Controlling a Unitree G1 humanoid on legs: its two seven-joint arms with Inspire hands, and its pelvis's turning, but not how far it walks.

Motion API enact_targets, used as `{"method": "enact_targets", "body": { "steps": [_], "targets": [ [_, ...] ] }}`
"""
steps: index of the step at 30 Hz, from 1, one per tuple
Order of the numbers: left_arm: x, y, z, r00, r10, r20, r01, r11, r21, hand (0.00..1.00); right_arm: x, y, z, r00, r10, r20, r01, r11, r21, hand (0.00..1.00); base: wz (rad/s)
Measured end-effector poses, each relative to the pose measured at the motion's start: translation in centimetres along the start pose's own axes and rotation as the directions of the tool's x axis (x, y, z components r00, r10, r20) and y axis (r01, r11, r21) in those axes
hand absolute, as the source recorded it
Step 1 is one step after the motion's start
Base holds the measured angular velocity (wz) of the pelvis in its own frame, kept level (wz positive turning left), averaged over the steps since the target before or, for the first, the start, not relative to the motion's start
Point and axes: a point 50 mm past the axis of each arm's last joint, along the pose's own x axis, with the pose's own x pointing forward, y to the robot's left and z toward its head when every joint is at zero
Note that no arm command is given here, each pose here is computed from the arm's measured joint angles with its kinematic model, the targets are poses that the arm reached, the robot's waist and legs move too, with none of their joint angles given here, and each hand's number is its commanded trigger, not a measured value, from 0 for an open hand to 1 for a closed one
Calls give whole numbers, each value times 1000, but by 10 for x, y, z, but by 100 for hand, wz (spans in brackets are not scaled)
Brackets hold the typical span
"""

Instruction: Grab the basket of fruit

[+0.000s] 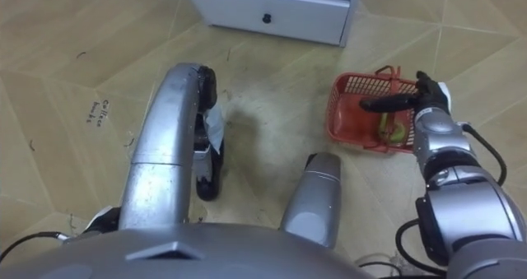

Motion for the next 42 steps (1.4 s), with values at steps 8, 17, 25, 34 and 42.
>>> {"method": "enact_targets", "body": {
  "steps": [8, 17, 25, 34, 42],
  "targets": [
    [3, 2, 15, 1000, -3, 28, 2, 999, 37, 0, -1, 4, -12, 998, 38, -59, -40, 999, -31, 0, -2],
    [5, 4, 33, 998, -2, 58, -1, 999, 50, 0, -1, 1, -17, 995, 31, -90, -34, 999, -27, 35, 0],
    [7, 7, 45, 998, 1, 58, -6, 996, 87, 0, 0, 3, -11, 996, 37, -76, -39, 999, -17, 100, -4],
    [8, 6, 53, 997, -1, 74, -6, 996, 88, 0, 1, 15, -7, 996, 65, -65, -66, 998, -6, 100, -3],
    [8, 2, 56, 997, -10, 79, 4, 997, 82, 0, 1, 21, -7, 995, 78, -67, -78, 997, -1, 100, 0]
  ]
}}
